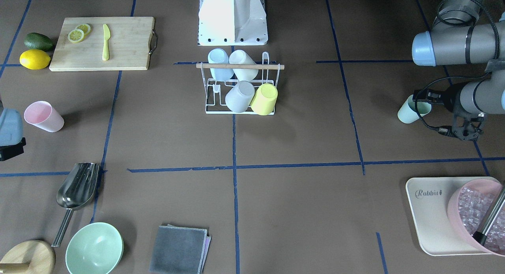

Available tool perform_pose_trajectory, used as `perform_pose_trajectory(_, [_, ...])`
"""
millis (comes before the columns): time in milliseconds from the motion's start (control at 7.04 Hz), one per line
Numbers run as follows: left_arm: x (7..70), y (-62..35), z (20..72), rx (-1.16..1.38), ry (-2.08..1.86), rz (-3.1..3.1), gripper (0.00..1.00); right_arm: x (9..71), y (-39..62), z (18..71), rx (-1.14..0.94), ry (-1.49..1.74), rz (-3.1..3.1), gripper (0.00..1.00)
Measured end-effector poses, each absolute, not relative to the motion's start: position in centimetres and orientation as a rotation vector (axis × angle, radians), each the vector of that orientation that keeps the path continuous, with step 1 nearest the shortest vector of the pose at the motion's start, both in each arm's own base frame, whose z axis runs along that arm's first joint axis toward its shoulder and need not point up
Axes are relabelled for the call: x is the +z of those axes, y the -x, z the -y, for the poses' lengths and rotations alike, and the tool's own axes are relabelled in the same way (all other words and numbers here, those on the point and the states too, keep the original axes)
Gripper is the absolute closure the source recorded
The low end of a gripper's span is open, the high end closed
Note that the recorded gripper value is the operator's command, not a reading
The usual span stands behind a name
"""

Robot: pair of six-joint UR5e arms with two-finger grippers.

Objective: Place cup on cup holder

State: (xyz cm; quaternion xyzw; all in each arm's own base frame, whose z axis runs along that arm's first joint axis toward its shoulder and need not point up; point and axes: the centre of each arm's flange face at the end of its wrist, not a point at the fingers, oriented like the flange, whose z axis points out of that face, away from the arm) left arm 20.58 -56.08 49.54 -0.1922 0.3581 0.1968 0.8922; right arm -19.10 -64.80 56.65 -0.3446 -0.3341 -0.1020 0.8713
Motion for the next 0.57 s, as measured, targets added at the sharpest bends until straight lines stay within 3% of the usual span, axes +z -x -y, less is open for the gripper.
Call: perform_pose_trajectory(568, [53.7, -23.3, 58.4, 0.397, 0.495, -0.725, 0.0, 59.7, 22.3, 61.7, -0.328, 0.745, 0.716, 0.0])
